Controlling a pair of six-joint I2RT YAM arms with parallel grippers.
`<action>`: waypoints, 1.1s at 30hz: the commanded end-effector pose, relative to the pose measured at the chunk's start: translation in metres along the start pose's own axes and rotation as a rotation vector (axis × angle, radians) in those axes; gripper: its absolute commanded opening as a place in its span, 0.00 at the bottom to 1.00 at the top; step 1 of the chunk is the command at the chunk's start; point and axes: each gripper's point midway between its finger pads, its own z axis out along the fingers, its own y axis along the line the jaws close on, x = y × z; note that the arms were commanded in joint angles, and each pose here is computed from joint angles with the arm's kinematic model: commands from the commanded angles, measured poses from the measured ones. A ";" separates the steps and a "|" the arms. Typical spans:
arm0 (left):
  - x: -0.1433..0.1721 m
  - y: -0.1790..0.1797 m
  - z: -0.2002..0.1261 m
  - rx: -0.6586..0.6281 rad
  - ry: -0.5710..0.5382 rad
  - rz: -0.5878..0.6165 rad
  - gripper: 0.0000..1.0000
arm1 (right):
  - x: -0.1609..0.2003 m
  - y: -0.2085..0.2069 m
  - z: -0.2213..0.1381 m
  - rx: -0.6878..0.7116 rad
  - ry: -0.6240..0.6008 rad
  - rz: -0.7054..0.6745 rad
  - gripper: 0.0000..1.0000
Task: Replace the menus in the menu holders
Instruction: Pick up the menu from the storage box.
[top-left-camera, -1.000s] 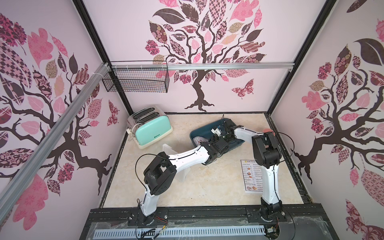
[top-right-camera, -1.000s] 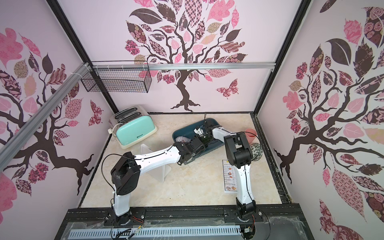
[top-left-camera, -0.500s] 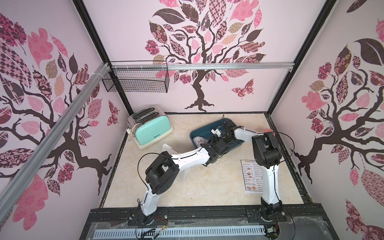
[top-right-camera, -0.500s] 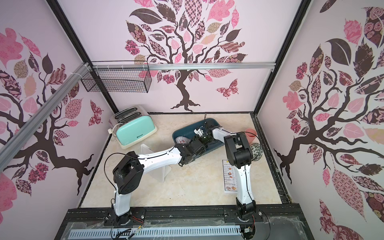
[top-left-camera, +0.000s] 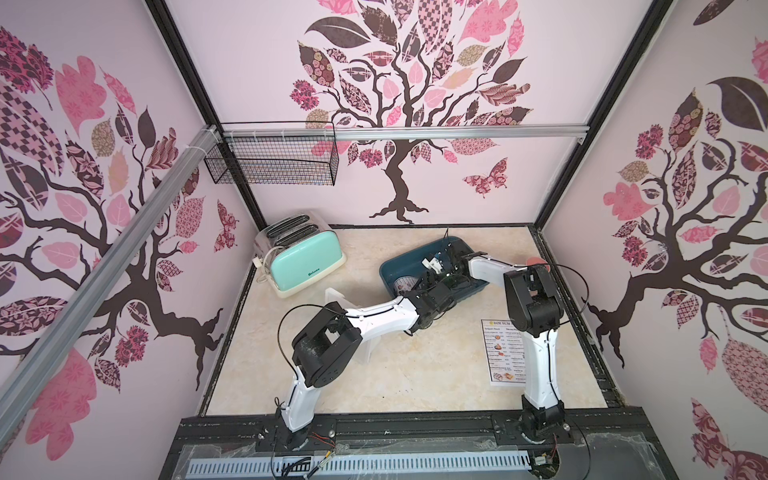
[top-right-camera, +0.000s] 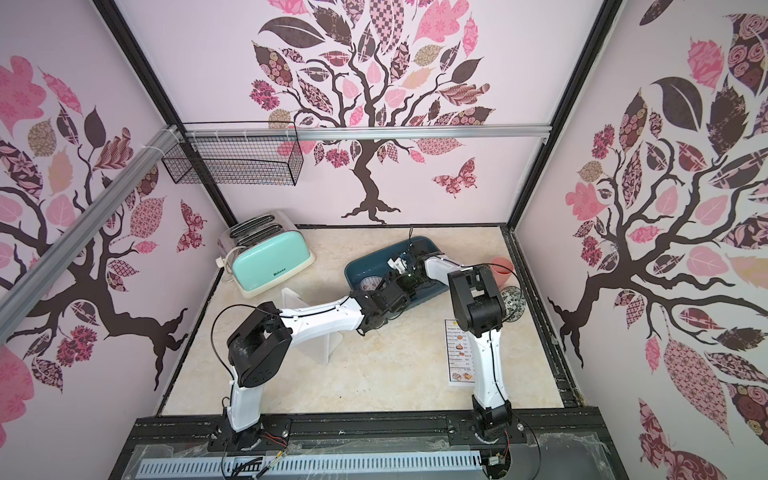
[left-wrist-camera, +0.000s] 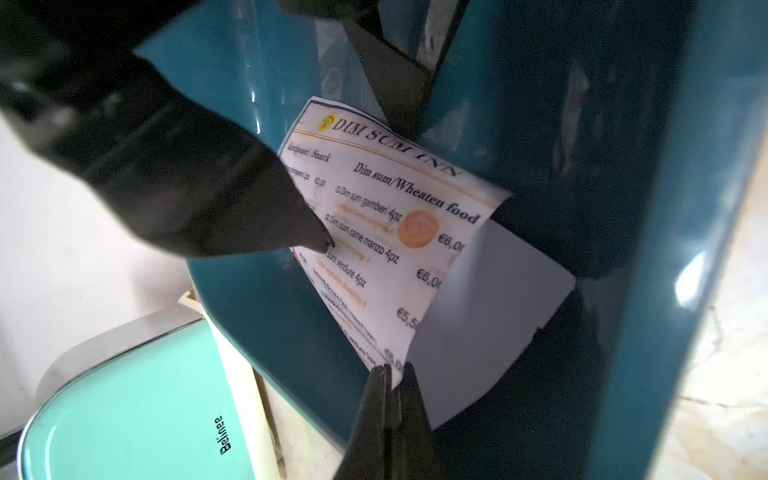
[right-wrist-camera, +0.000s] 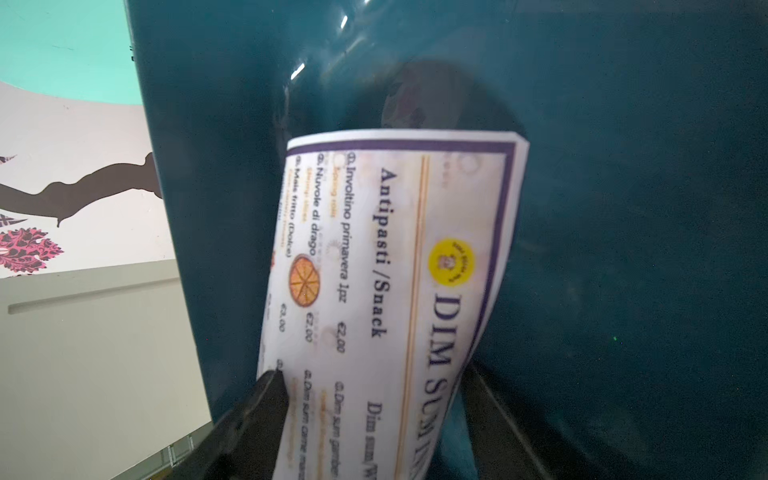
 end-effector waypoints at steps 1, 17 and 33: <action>-0.002 0.001 0.006 -0.008 -0.004 -0.002 0.00 | 0.022 -0.030 0.004 0.127 0.049 0.097 0.73; -0.035 0.062 -0.042 -0.126 -0.196 -0.189 0.00 | -0.030 0.025 -0.150 0.144 -0.445 0.186 0.99; -0.046 0.077 -0.075 -0.089 -0.352 -0.320 0.00 | -0.016 0.060 -0.158 -0.342 -0.554 0.733 0.99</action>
